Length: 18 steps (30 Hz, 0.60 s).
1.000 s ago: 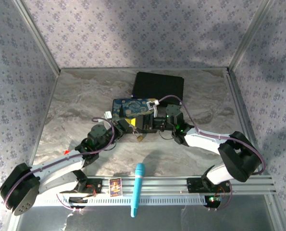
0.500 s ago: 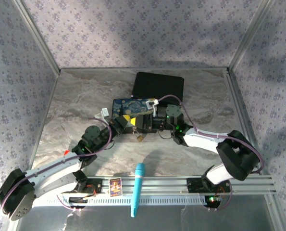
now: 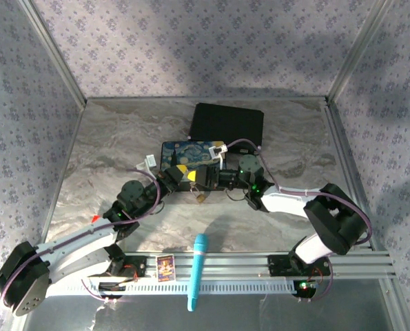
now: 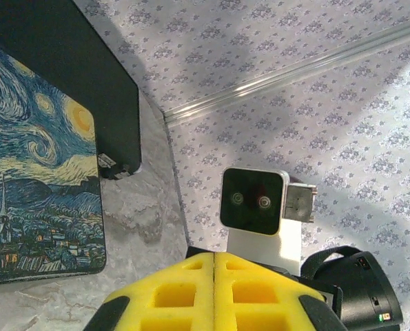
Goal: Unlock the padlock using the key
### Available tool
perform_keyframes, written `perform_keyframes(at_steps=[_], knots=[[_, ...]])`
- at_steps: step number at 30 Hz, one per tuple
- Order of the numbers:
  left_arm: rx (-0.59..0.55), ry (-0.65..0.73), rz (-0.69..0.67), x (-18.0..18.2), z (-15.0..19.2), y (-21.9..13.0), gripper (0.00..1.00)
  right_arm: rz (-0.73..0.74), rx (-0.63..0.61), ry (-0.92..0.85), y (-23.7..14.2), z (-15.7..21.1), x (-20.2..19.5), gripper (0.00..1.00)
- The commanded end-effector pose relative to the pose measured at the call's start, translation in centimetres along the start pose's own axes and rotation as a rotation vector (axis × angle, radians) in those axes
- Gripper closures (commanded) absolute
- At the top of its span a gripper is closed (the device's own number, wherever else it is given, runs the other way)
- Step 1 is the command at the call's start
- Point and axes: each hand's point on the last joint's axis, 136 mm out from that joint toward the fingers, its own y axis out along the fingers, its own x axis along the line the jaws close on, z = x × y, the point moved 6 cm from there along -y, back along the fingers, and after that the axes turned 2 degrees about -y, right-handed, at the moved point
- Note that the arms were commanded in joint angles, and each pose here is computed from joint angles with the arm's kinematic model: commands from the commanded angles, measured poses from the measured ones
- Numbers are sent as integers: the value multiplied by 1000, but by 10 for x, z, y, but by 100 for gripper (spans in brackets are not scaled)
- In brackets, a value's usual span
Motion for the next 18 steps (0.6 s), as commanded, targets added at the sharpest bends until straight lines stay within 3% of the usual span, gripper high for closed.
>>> perform_keyframes(at_steps=[1,14,16,18], knots=[[-35,-11,47,-9,-5,-2,100,-13,-15,-10,-4,-1,0,98],[-11,13,-9,-3,-2,0,99,31,11,-4,-11,2,-6,100],[-8,27,-35,-2,-3,1,73,62,21,1,-13,3,-10,100],[-14,51,-85,1,-5,0,36,135,28,18,-19,5,-20,100]])
